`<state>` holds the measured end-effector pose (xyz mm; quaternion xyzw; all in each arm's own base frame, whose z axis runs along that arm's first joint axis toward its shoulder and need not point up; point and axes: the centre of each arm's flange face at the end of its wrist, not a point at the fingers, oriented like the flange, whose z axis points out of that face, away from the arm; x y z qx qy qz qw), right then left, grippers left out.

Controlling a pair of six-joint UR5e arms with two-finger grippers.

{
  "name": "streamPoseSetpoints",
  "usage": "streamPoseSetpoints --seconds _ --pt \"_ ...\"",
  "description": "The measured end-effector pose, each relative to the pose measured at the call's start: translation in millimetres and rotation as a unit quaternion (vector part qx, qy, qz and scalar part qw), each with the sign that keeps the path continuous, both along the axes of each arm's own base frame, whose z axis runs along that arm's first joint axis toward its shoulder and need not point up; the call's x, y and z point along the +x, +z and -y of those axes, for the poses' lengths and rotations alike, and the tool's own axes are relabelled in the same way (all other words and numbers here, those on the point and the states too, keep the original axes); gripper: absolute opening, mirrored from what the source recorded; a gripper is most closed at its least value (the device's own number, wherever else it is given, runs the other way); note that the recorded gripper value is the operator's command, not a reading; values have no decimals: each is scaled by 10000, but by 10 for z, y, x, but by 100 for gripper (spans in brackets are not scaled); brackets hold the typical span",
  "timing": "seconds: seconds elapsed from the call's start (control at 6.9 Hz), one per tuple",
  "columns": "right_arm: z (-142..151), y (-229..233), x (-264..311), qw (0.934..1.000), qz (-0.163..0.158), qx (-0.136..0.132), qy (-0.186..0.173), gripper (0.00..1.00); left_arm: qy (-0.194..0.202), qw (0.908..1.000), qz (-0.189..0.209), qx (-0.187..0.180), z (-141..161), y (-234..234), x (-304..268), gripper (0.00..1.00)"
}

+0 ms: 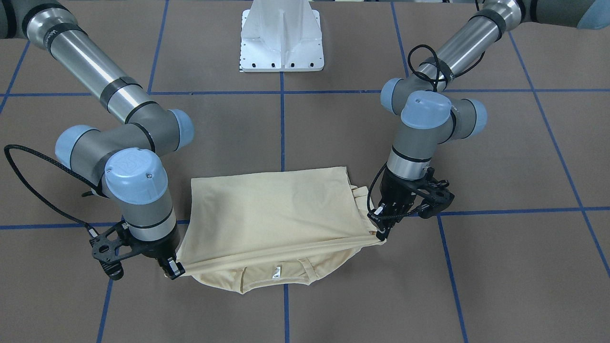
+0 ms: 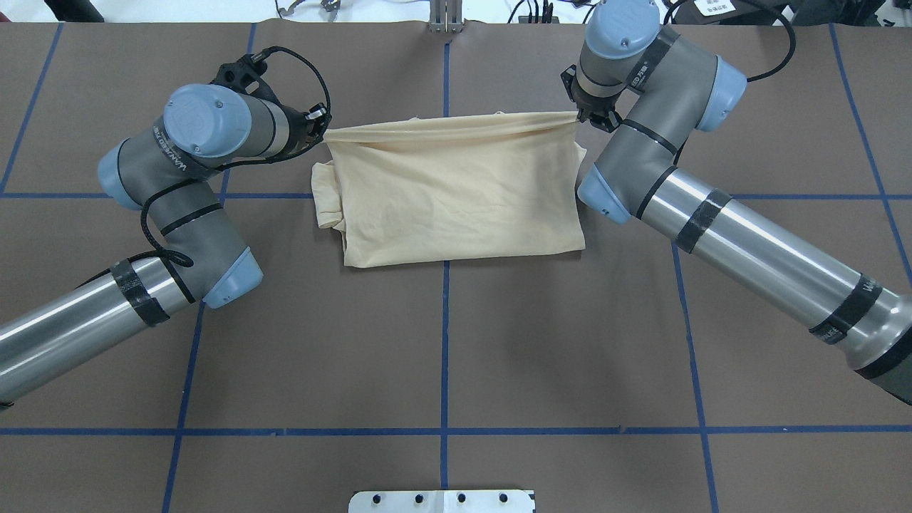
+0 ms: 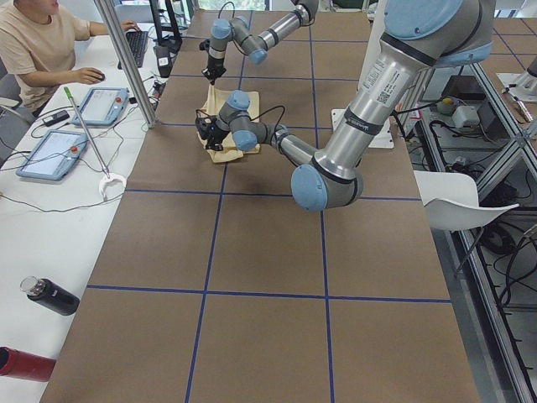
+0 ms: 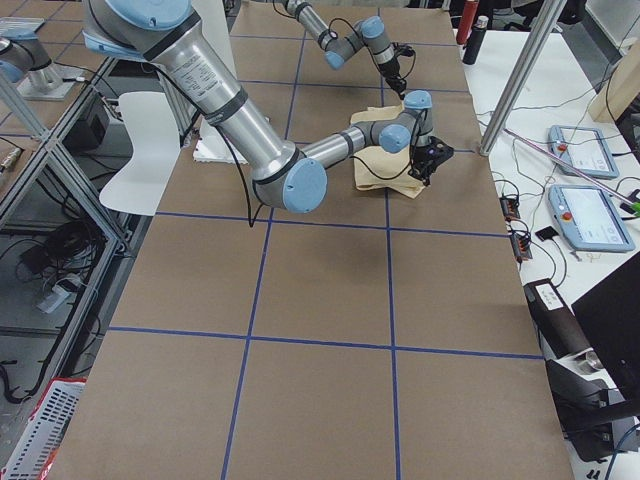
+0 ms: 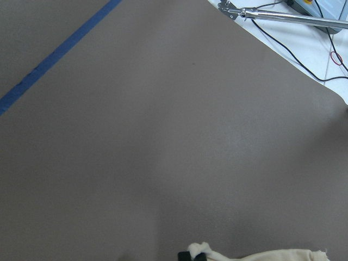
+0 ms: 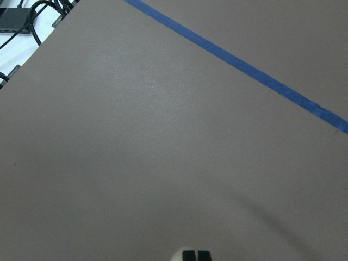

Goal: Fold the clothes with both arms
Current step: 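Release the hem and raise both grippers away from the folded shirt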

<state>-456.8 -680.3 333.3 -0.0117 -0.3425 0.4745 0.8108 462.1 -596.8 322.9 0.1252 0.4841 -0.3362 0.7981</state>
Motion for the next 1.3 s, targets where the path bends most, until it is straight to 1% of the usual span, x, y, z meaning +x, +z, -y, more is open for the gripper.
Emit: streamPoseSetpoints --seconds 0.14,0.43,0.58,0.72,1.01,1.16,1.3 --pt "-9 39 -54 10000 -38 31 2 21 3 10000 -4 2 10 3 17 10" --pt "-14 86 -105 9999 -106 62 22 23 3 10000 -33 31 60 52 72 17" --pt "-12 83 -110 9999 -112 73 28 30 1 10000 -37 40 79 87 91 25" --pt "-10 66 -113 9999 -85 108 31 36 -4 10000 -28 38 93 115 92 36" --pt "-5 -1 -113 9998 29 217 35 53 -67 10000 37 -4 171 203 25 50" --pt "-4 -67 -116 9996 87 256 33 58 -130 9999 59 -13 236 228 -51 55" --pt "8 -178 -130 9994 160 314 31 62 -209 9998 58 -5 309 224 -154 55"
